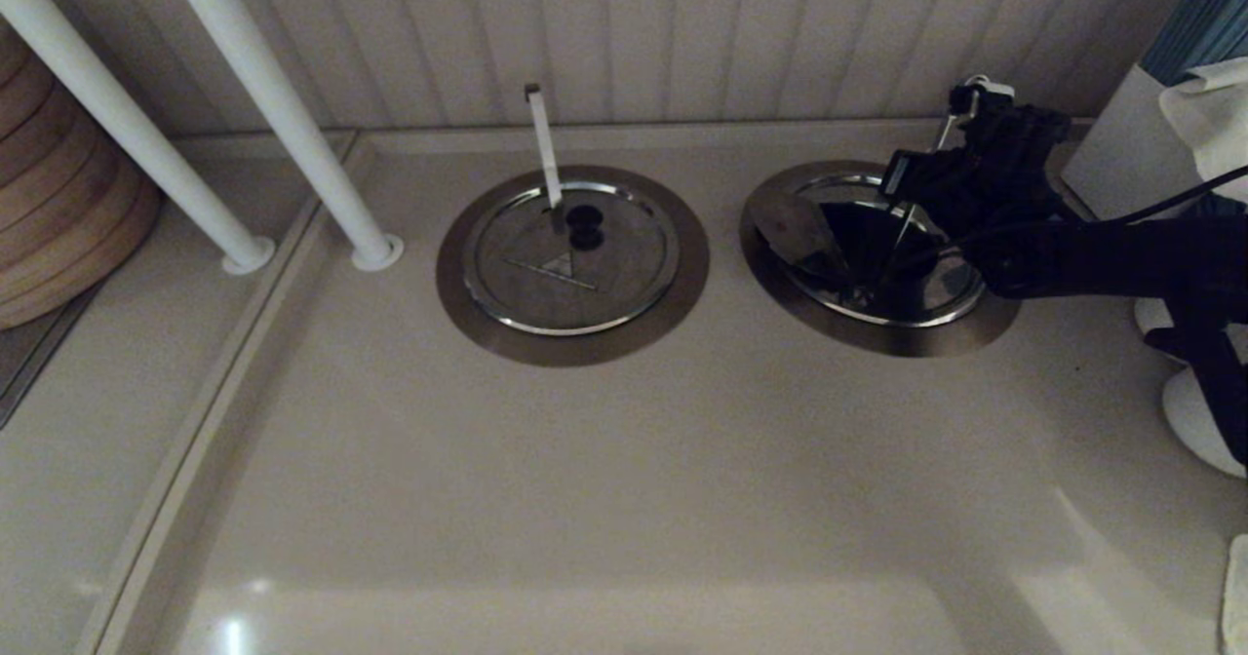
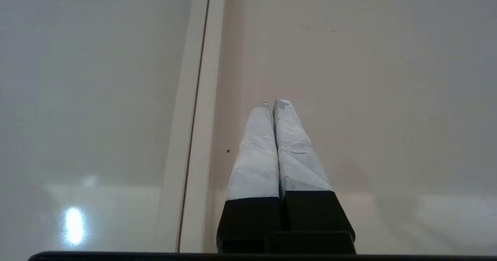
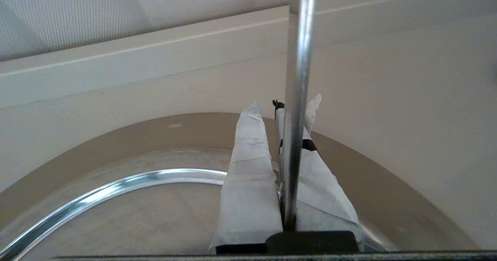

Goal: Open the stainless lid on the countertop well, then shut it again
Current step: Stir with a spoon

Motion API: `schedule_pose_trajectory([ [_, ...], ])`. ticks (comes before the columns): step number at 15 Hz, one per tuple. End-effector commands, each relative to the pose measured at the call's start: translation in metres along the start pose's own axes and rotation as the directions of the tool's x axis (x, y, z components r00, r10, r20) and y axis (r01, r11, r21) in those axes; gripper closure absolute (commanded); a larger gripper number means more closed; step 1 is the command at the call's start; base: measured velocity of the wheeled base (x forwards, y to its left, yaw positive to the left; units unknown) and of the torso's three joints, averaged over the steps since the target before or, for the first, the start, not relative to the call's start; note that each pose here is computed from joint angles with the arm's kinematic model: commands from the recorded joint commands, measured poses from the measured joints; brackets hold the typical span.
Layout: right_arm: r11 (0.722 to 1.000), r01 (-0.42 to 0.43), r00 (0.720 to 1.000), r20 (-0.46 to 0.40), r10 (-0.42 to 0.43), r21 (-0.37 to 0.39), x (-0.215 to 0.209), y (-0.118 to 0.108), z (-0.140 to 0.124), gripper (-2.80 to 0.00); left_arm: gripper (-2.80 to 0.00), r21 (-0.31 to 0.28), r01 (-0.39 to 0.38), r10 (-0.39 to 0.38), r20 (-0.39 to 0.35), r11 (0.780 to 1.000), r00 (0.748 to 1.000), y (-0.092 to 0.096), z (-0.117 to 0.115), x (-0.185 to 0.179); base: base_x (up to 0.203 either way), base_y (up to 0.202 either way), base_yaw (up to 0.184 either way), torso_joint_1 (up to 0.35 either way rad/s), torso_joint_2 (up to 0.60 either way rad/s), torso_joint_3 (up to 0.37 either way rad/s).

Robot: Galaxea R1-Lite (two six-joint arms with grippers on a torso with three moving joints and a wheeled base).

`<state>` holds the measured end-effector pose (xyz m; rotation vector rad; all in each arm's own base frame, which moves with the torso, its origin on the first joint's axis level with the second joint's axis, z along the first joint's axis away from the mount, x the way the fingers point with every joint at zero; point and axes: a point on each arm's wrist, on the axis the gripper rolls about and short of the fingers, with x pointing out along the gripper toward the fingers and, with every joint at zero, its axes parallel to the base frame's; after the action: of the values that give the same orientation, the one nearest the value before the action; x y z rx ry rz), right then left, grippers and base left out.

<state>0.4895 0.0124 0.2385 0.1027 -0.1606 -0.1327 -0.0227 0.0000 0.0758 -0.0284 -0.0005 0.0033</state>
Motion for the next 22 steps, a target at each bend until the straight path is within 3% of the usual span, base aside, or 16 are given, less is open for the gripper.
schedule_pose_trajectory([
  [1, 1.000, -0.012, 0.999, 0.032, 0.012, 0.008, -0.022, 0.004, 0.033, 0.00, 0.00, -0.001, -0.001, 0.001, 0.001, 1.000, 1.000, 0.000, 0.000, 0.000, 0.000, 0.000, 0.000, 0.000, 0.00, 0.000],
  [5, 0.998, -0.056, 0.998, 0.018, 0.056, 0.012, -0.064, 0.019, 0.066, 0.00, 0.00, -0.001, -0.001, 0.001, 0.001, 1.000, 1.000, 0.000, 0.000, 0.000, 0.000, 0.000, 0.000, 0.000, 0.00, 0.000],
  [14, 0.997, -0.081, 0.997, 0.002, 0.081, 0.012, -0.083, 0.026, 0.073, 0.00, 0.00, -0.001, -0.001, 0.001, 0.001, 1.000, 1.000, 0.000, 0.000, 0.000, 0.000, 0.000, 0.000, 0.000, 0.00, 0.000],
  [19, 0.995, -0.094, 0.995, 0.029, 0.094, 0.016, -0.098, 0.025, 0.092, 0.00, 0.00, -0.001, -0.001, 0.001, 0.001, 1.000, 1.000, 0.000, 0.000, 0.000, 0.000, 0.000, 0.000, 0.000, 0.00, 0.000],
  [22, 0.988, -0.155, 0.988, 0.004, 0.155, 0.013, -0.116, 0.030, 0.096, 0.00, 0.00, -0.001, -0.001, 0.001, 0.001, 1.000, 1.000, 0.000, 0.000, 0.000, 0.000, 0.000, 0.000, 0.000, 0.00, 0.000],
])
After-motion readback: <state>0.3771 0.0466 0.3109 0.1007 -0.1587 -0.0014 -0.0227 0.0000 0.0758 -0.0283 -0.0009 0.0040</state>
